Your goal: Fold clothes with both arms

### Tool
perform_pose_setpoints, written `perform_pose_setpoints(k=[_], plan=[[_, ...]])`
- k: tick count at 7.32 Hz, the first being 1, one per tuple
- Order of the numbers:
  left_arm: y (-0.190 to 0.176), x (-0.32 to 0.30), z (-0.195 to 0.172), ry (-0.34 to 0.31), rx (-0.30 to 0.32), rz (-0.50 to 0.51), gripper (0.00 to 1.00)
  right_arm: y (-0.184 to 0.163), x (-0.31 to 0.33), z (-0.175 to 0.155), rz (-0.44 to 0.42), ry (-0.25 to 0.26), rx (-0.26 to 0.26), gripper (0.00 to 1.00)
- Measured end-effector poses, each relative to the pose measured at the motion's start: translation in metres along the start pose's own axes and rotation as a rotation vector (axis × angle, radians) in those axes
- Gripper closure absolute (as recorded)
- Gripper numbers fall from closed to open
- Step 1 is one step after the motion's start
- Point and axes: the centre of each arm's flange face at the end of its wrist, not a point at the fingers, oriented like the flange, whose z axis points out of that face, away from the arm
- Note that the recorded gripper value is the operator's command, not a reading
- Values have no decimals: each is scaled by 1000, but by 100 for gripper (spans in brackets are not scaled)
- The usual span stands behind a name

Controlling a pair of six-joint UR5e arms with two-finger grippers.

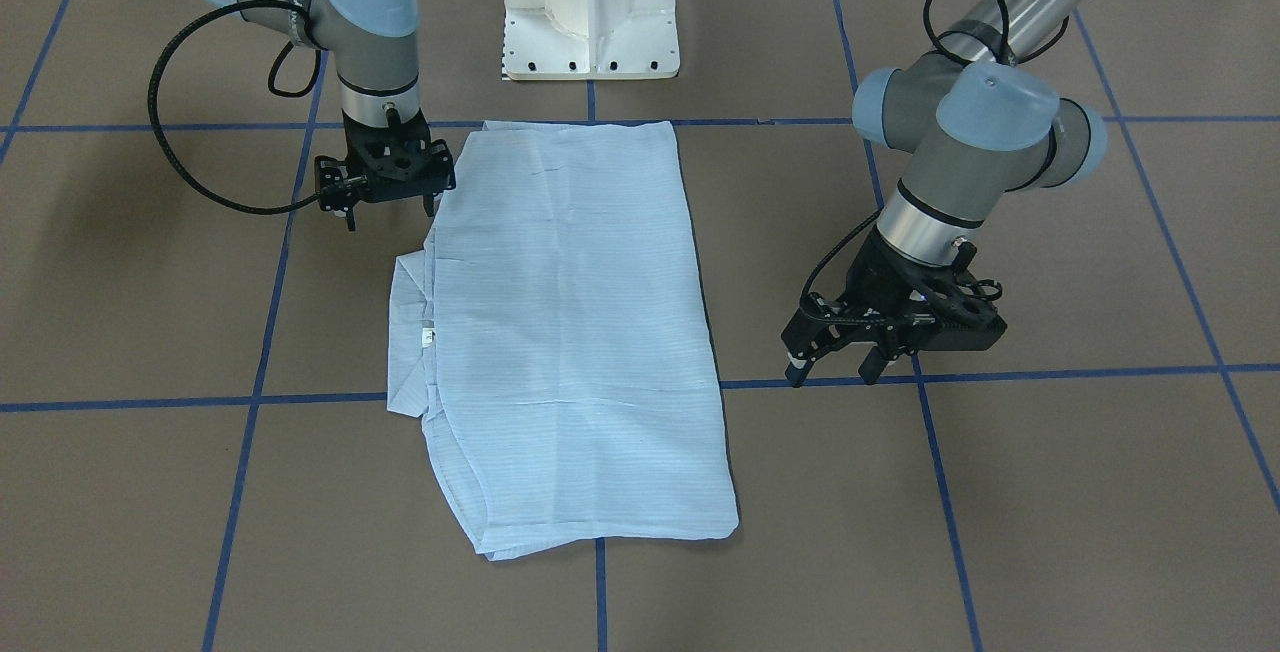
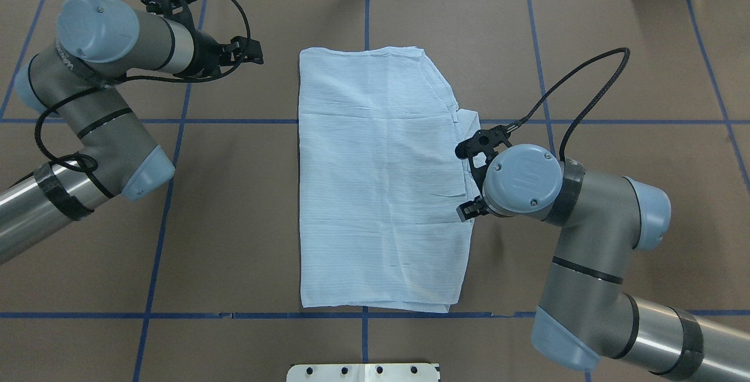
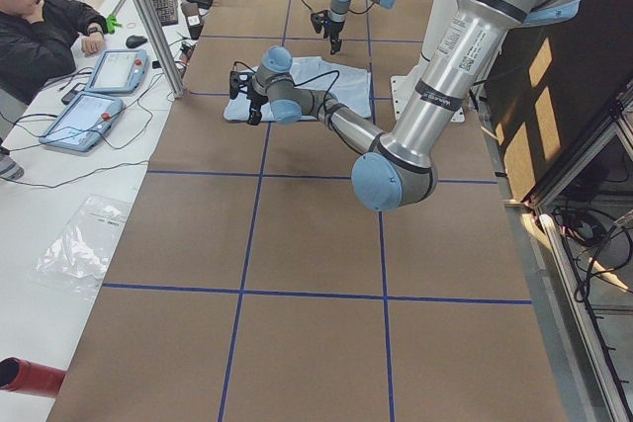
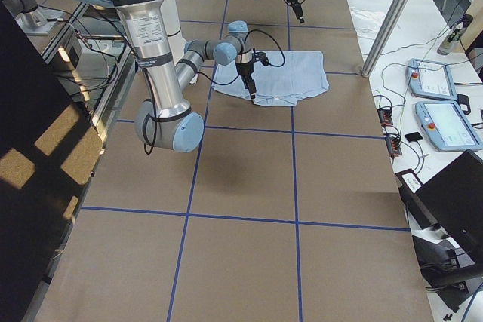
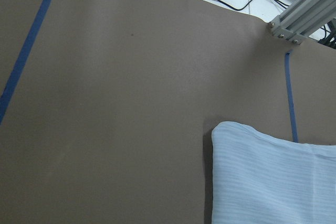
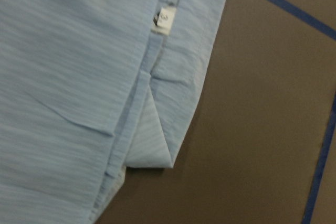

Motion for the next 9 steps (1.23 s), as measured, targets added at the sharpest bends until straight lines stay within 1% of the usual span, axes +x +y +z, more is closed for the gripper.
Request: perform_pose_setpoints(k=[1,2,4,5,6,7,8,9], plan=[[0,1,0,1,-1,1,0,-14,-7,-12,7,-32,36,0],[2,2,0,3,-5,0,0,-23,-13,-13,10,-71,72,0],[11,10,2,10,-14,4,0,-43,-31,7,10,-136,120,0],[13,14,2,16,-16,6,0,-54,-42,14,12,-156,131,0],[16,17,1,23,-20,10,0,-60,-47,13,18,-184,123,0],[27,23,-5,29,-47,6,0,-61,-49,6,29,-221,104,0],[49,35,-20,21,-109,-18,0,-59,-48,-5,50,-259,84,0],[85,49,-41,10,-178,-56,0,-54,-44,-17,78,-291,68,0]])
